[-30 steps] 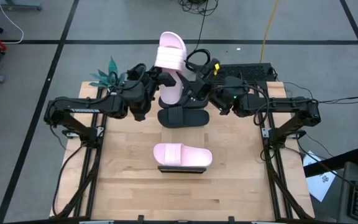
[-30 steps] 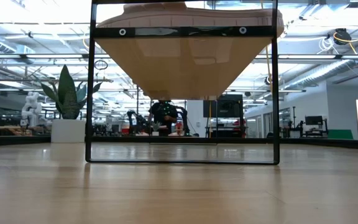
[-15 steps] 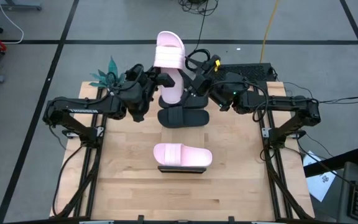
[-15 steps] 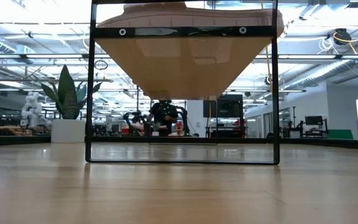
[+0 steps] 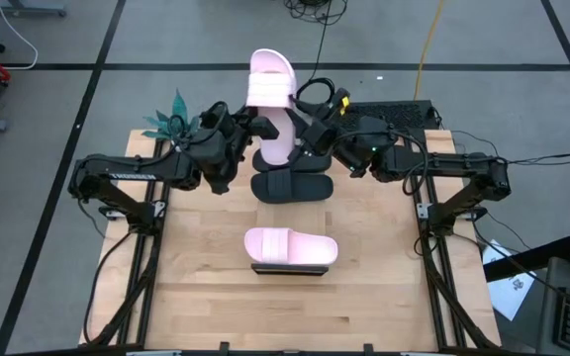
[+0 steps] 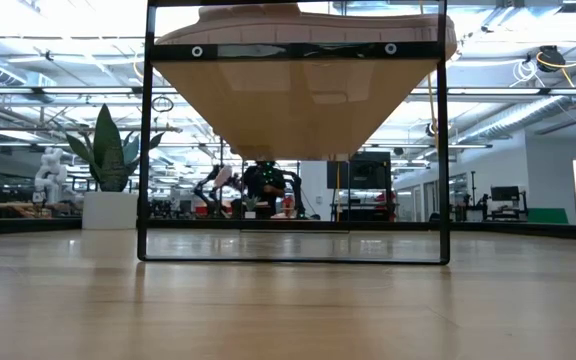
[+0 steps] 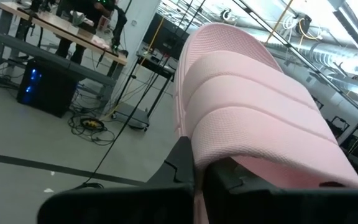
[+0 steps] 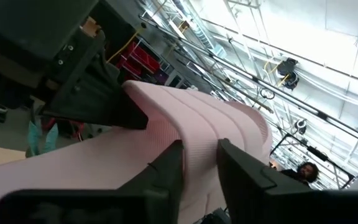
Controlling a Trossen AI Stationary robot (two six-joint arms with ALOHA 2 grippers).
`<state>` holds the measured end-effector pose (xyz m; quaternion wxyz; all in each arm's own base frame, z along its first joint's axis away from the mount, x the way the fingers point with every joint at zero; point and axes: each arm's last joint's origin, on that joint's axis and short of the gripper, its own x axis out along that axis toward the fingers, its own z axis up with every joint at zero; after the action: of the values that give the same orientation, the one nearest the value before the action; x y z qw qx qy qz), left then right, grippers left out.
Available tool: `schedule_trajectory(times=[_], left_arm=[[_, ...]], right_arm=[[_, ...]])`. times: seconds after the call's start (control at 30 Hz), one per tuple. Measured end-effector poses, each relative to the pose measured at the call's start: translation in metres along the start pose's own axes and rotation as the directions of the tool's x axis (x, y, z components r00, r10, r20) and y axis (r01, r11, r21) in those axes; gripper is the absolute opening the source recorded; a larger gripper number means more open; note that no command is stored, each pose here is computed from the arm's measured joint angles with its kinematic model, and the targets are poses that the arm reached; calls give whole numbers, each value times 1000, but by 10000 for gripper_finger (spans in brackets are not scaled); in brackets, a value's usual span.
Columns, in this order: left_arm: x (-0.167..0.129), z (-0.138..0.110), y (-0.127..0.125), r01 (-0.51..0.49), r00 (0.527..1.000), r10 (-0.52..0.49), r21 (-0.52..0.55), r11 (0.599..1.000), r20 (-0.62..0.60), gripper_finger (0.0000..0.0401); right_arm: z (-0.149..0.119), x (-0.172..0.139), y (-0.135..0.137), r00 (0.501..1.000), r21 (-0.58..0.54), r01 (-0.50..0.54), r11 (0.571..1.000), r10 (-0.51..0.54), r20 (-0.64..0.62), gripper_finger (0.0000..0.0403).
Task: Pick and place slides into the shelf
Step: Put the white slides on the shelf
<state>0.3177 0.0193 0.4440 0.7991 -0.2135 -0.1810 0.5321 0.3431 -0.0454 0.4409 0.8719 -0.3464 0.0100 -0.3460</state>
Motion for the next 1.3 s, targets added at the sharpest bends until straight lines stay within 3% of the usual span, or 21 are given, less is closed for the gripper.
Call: schedule_trajectory(times=[0.27, 0.53, 0.7, 1.0, 1.17, 1.3], left_arm=[[0, 0, 0, 6, 1000, -6, -16, 1000, -3, 0], [-3, 0, -2, 14, 1000, -15, -37, 999, -6, 6], [-11, 5, -5, 48, 999, -48, -1, 999, -7, 27], [-29, 11, -11, 119, 993, -119, -3, 993, -22, 72], [-37, 9, -14, 133, 991, -131, 46, 990, -36, 81], [-47, 12, -13, 120, 993, -115, 159, 980, -38, 82]], right_arm=[[0, 0, 0, 1000, -12, 0, 1000, 0, 2, 8], [0, 0, -1, 1000, -29, 18, 999, -18, -10, 3], [-2, 1, -4, 996, -66, 69, 995, -73, -47, 2], [1, -2, -16, 987, -37, 146, 989, -148, -69, 1], [2, -2, -15, 991, -36, 127, 991, -128, -47, 0], [4, -8, -20, 992, -62, 105, 993, -109, -62, 0]])
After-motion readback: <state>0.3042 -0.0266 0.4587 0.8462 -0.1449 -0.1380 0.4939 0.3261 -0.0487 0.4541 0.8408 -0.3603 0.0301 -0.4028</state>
